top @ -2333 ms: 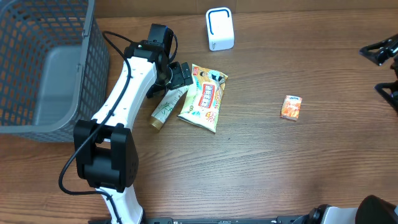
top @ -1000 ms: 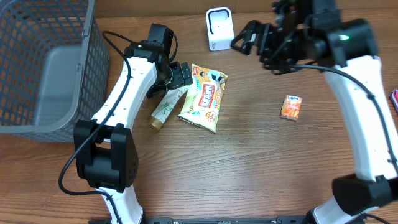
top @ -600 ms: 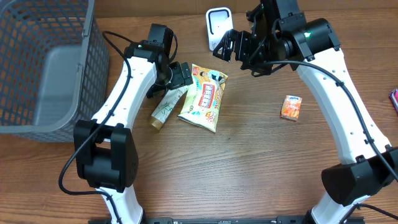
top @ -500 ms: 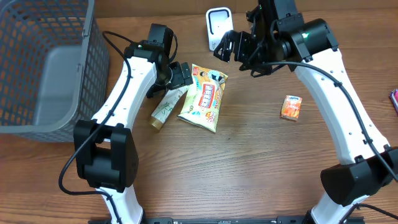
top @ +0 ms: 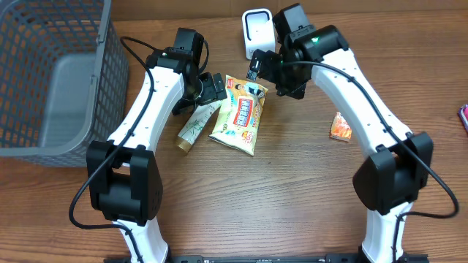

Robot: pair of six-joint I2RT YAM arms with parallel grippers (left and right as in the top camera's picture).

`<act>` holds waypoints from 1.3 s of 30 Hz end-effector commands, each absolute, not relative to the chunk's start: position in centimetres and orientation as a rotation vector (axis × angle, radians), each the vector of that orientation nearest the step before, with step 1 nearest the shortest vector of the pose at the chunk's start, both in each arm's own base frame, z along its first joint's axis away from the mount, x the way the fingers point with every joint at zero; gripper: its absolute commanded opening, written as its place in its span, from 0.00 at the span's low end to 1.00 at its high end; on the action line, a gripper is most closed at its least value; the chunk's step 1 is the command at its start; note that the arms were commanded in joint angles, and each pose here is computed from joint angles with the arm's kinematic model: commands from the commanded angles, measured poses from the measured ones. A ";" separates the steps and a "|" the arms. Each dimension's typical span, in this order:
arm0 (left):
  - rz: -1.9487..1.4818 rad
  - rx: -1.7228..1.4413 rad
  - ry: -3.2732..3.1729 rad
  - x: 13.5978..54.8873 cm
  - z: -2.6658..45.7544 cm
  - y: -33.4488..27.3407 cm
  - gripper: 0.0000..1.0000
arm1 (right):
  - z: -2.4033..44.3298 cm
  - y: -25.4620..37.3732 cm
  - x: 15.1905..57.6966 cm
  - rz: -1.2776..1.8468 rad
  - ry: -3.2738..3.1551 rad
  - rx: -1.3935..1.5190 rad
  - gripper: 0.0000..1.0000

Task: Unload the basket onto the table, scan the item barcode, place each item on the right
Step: 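Swing the right gripper back toward the yellow snack bag, then grasp the yellow snack bag with the right gripper and lift it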

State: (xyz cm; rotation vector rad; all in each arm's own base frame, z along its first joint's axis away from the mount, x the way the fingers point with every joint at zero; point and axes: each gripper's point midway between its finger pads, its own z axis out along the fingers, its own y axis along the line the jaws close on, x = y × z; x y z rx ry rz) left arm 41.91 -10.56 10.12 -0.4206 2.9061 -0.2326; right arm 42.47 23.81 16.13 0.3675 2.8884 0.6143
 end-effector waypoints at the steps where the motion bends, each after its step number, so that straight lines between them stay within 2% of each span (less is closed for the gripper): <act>1: -0.231 -0.380 2.887 42.4 10.8 -10.8 1.00 | 13.7 23.8 42.9 0.570 2.926 0.434 0.94; 5: -0.231 -0.380 2.887 42.4 10.8 -10.8 1.00 | 11.7 24.2 42.8 0.572 2.972 0.442 0.89; 13: -0.231 -0.380 2.887 42.4 10.8 -10.8 1.00 | 7.3 26.2 42.3 0.568 3.056 0.411 0.87; 18: -0.231 -0.380 2.887 42.4 10.8 -10.8 1.00 | 5.0 27.4 42.0 0.550 3.088 0.381 0.82; 21: -0.231 -0.380 2.887 42.4 10.8 -10.8 1.00 | 3.3 27.0 41.8 0.420 3.092 0.366 0.82; 31: -0.231 -0.380 2.887 42.4 10.8 -10.8 1.00 | 2.0 19.9 42.3 -0.054 3.050 0.450 0.82; 35: -0.231 -0.380 2.887 42.4 10.8 -10.8 1.00 | 2.3 14.9 42.0 -0.298 3.035 0.514 0.82; 39: -0.230 -0.380 2.887 42.4 10.8 -10.8 1.00 | 3.7 12.2 41.6 -0.394 3.048 0.568 0.82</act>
